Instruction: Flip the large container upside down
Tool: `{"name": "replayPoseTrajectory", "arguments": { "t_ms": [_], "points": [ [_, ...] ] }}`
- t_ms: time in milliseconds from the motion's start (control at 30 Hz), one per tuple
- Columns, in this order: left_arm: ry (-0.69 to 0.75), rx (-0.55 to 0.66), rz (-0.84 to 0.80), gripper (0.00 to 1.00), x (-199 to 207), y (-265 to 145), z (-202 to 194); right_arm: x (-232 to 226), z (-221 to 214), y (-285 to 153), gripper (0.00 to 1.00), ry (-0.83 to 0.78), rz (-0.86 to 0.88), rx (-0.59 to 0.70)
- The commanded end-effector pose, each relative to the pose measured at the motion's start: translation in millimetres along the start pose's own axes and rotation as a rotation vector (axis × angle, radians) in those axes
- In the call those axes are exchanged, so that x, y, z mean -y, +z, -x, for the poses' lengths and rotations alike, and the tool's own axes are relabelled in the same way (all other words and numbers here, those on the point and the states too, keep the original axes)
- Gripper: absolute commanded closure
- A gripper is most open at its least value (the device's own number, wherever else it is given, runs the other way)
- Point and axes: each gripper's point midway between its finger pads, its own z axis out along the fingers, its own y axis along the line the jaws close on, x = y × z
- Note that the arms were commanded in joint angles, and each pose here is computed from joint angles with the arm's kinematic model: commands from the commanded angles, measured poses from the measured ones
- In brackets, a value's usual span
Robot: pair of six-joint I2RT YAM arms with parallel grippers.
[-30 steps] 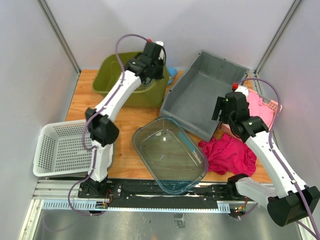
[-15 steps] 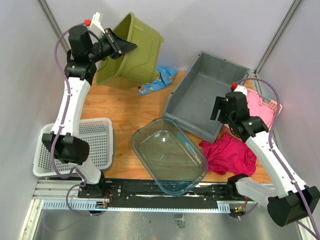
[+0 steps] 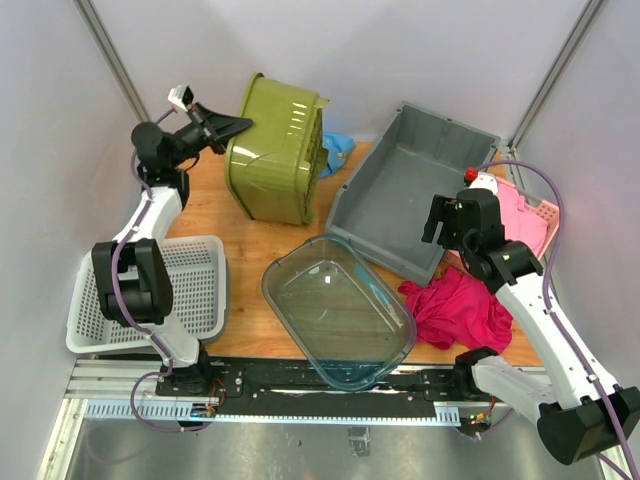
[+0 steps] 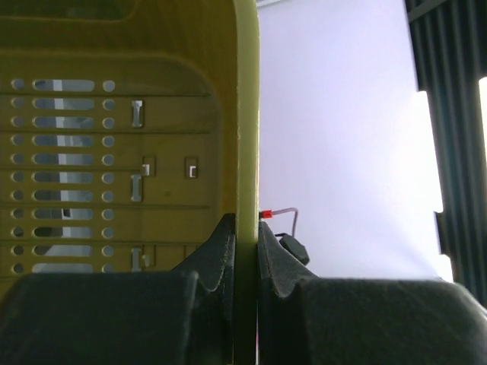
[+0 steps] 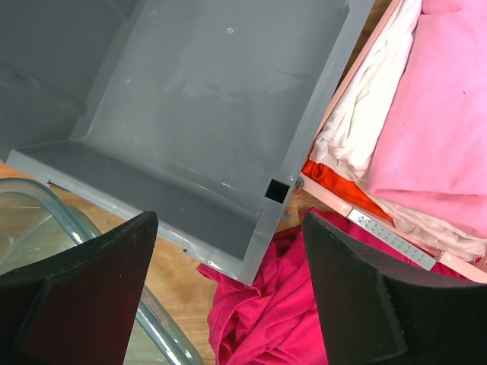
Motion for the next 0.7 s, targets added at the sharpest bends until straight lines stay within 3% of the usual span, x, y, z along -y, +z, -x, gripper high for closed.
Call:
{"name": "replayPoseTrajectory", "arguments": {
  "t_ms": [0, 133, 433, 667],
  "points": [
    [0.031, 0.034, -0.148, 1.0, 23.9, -39.5, 8.9, -2.9, -0.3, -4.4, 0.21, -0.018, 0.02, 0.015],
    [-0.031, 0.099, -0.088, 0.99, -15.2, -71.5, 35.0, -3.6, 0.6, -6.1, 0.21, -0.013, 0.026, 0.02],
    [-0.127, 0.239, 0.138, 0.6, -106.2, -131.7, 79.4, -3.2, -3.6, -7.0, 0.22, 0.02, 0.024, 0.013],
    [-0.078, 0.278, 0.406, 0.39, -164.1, -153.6, 96.6, -2.5, -5.2, -7.1, 0.22, 0.029, 0.02, 0.008]
  ]
}}
